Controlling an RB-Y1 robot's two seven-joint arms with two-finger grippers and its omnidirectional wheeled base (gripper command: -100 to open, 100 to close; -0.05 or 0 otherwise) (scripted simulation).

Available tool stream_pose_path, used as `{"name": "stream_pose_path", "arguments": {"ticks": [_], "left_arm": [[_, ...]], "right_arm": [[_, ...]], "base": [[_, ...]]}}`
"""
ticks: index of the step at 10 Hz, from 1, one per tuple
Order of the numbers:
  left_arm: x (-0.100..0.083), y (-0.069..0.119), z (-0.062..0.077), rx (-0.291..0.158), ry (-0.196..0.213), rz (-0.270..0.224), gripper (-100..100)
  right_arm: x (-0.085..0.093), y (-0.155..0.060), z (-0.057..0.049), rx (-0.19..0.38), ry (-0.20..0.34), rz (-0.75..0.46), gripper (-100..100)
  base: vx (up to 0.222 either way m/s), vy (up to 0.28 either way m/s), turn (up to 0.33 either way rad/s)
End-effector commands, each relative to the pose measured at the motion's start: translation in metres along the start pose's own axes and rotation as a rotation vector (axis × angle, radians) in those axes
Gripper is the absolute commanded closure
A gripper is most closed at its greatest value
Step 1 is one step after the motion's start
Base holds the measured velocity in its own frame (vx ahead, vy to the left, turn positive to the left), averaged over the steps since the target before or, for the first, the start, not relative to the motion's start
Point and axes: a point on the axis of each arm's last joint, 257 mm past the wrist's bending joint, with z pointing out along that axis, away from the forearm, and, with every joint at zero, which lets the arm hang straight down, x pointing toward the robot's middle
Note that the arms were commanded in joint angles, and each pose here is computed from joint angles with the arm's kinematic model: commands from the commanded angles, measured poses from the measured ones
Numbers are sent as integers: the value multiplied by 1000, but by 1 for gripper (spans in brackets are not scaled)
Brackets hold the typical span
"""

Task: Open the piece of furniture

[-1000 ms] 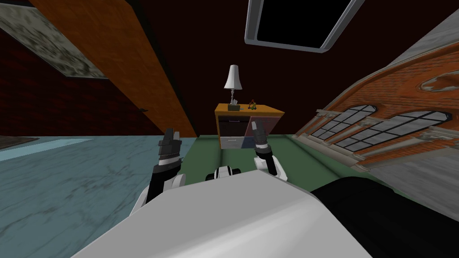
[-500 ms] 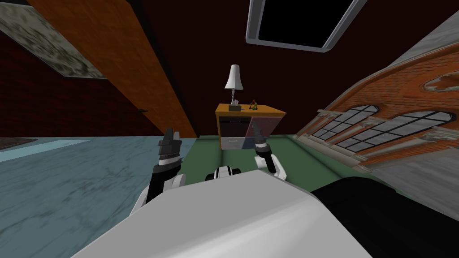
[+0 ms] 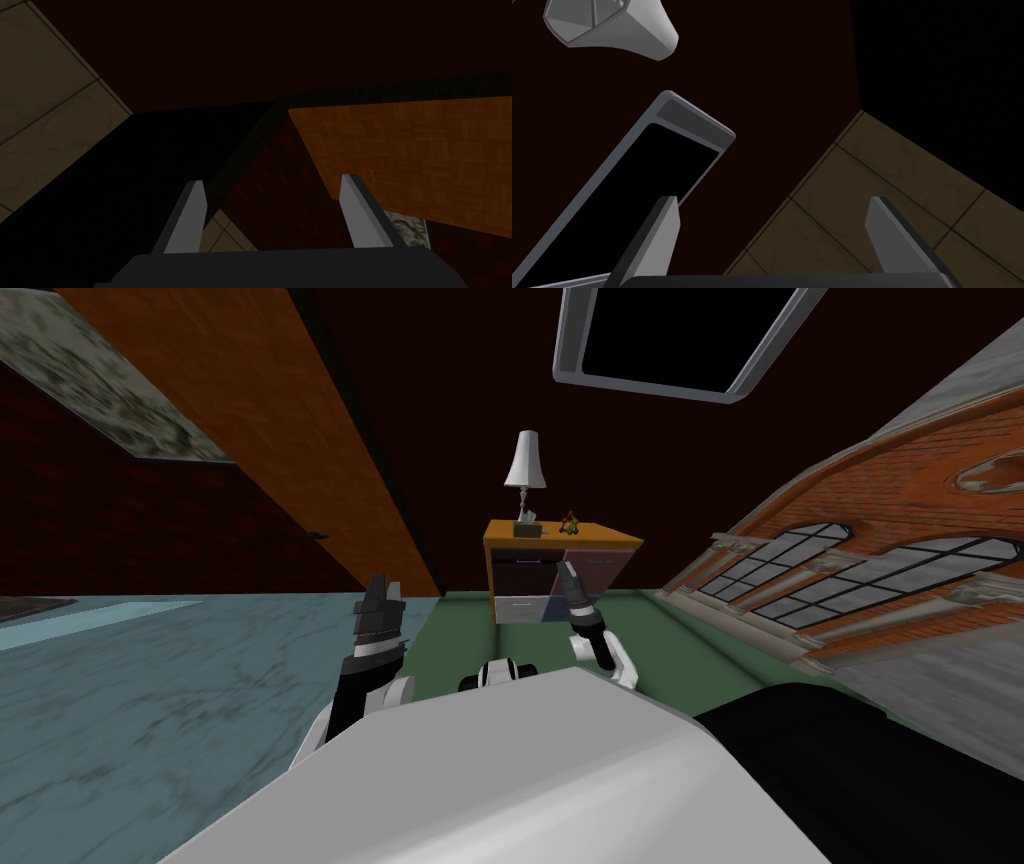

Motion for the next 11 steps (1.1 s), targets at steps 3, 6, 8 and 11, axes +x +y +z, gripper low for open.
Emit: {"name": "stream_pose_path", "arguments": {"ticks": [3, 6, 8, 11], "left_arm": [[0, 0, 0, 0, 0, 0, 0], [0, 0, 0, 0, 0, 0, 0], [0, 0, 0, 0, 0, 0, 0], [0, 0, 0, 0, 0, 0, 0]], "right_arm": [[8, -22, -1, 25, 35, -187, -100], [15, -44, -4, 51, 70, -328, -100], [18, -56, -6, 64, 89, -412, -100], [21, -68, -8, 77, 109, -510, -100]], "base": [[45, 33, -4], [54, 41, -5], [56, 40, -6], [37, 28, -2]]}}
